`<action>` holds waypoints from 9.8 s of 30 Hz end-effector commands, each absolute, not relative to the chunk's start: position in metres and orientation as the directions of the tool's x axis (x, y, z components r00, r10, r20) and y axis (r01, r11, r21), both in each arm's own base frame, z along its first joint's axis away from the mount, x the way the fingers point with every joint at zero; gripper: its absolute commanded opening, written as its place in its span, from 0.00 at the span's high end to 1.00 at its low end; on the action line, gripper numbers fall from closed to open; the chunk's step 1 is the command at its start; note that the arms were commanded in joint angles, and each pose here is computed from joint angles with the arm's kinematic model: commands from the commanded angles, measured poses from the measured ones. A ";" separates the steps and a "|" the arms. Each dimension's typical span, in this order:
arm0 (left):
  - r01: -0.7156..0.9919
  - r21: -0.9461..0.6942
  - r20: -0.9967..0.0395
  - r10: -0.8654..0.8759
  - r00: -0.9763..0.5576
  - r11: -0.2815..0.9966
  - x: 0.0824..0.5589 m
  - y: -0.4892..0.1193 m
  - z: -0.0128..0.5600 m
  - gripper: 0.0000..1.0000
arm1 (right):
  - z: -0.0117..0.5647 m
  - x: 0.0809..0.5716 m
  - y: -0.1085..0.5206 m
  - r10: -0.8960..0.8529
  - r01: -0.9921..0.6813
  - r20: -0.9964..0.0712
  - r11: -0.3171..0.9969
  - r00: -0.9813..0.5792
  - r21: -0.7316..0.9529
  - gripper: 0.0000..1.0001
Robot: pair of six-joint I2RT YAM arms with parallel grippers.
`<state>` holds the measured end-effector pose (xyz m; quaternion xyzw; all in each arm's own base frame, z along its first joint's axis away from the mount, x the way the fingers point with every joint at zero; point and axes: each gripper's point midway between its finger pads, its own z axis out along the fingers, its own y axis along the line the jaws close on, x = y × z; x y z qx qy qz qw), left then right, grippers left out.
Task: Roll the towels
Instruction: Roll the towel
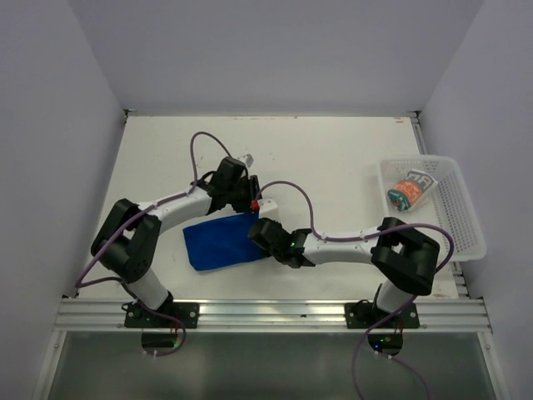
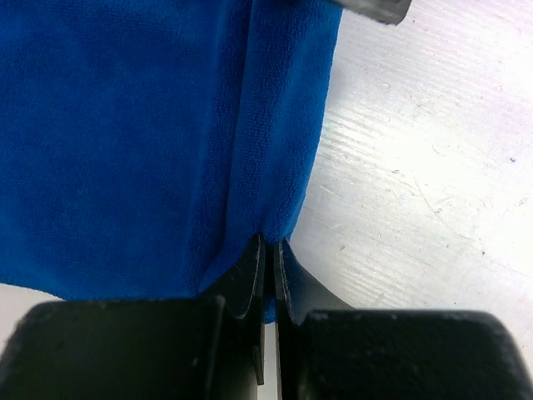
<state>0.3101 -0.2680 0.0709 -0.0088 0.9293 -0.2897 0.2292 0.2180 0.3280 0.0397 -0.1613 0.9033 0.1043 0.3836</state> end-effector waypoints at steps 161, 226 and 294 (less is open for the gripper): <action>0.153 -0.605 -0.557 -0.277 -0.783 0.781 0.282 -0.232 0.017 1.00 | 0.101 0.163 0.350 -0.500 -0.444 -0.771 0.838 -0.394 -0.317 0.76; 0.140 -0.632 -0.548 -0.311 -0.776 0.762 0.285 -0.235 0.041 1.00 | 0.035 0.208 0.294 0.078 -0.230 -0.649 0.898 -0.757 0.375 1.00; 0.210 -0.779 -0.492 -0.369 -0.789 0.591 0.288 -0.238 0.109 0.75 | 0.018 0.192 0.335 -0.810 -0.354 -0.443 0.572 -0.383 -0.740 1.00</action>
